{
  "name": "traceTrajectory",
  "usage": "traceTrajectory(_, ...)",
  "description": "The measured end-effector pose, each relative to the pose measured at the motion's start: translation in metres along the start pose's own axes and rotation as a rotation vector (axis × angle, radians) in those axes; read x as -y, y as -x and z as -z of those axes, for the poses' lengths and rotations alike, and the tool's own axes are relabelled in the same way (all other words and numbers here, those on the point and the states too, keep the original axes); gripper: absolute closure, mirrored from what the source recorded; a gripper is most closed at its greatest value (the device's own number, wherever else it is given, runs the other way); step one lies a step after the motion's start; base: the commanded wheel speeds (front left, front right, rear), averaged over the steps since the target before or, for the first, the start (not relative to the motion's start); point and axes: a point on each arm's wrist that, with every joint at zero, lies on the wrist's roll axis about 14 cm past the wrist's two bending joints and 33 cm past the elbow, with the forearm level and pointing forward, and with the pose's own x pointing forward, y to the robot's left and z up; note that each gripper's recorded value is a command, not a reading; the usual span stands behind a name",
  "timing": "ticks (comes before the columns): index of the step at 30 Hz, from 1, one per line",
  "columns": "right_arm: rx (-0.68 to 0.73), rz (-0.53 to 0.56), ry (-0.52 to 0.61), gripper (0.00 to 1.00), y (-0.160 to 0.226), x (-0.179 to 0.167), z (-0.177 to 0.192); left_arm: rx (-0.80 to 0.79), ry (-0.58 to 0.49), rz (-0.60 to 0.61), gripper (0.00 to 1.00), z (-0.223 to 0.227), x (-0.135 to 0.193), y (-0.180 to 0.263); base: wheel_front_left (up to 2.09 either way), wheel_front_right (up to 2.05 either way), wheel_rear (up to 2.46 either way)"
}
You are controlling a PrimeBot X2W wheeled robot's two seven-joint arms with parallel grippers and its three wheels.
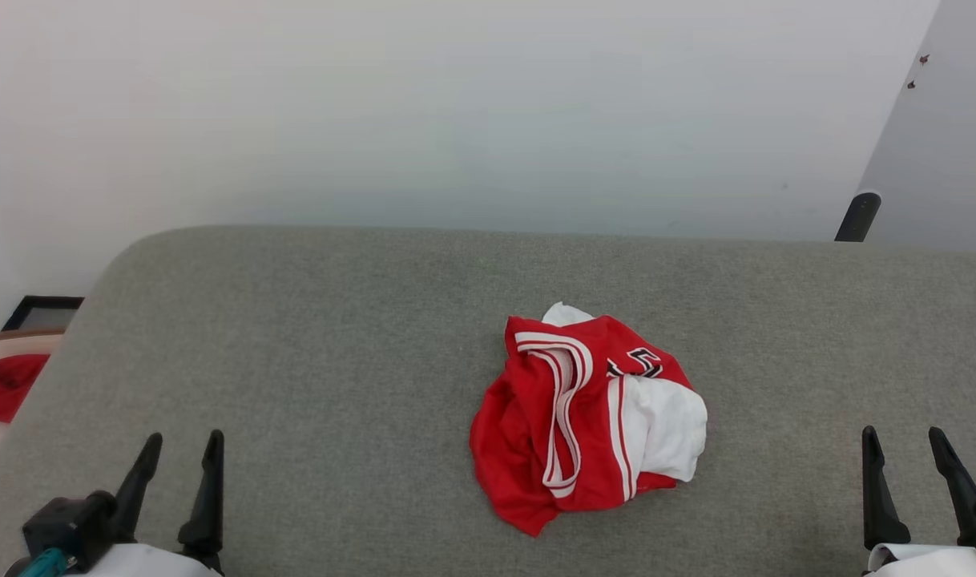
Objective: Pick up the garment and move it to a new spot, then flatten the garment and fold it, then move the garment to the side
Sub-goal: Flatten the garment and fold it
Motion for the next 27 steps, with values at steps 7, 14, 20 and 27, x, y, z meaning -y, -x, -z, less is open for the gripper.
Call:
traceTrajectory(7,-0.006,-0.003,-0.002,0.00,-0.001,-0.001,0.002,-0.008,0.000,-0.004,0.00,0.003,-0.001,0.000,0.00,0.00,0.00)
traceTrajectory(14,-0.018,-0.025,-0.011,0.00,-0.006,-0.009,0.007,-0.018,-0.010,0.016,0.00,-0.001,0.003,-0.009,0.00,0.00,0.00)
traceTrajectory(20,-0.043,-0.093,-0.033,0.00,-0.015,-0.034,0.012,-0.012,-0.022,0.054,0.00,-0.009,0.013,-0.024,0.00,0.00,0.00)
traceTrajectory(27,-0.097,-0.223,-0.045,0.00,-0.032,-0.075,0.018,-0.032,-0.041,0.053,0.00,-0.008,0.012,-0.025,0.00,0.00,0.00)
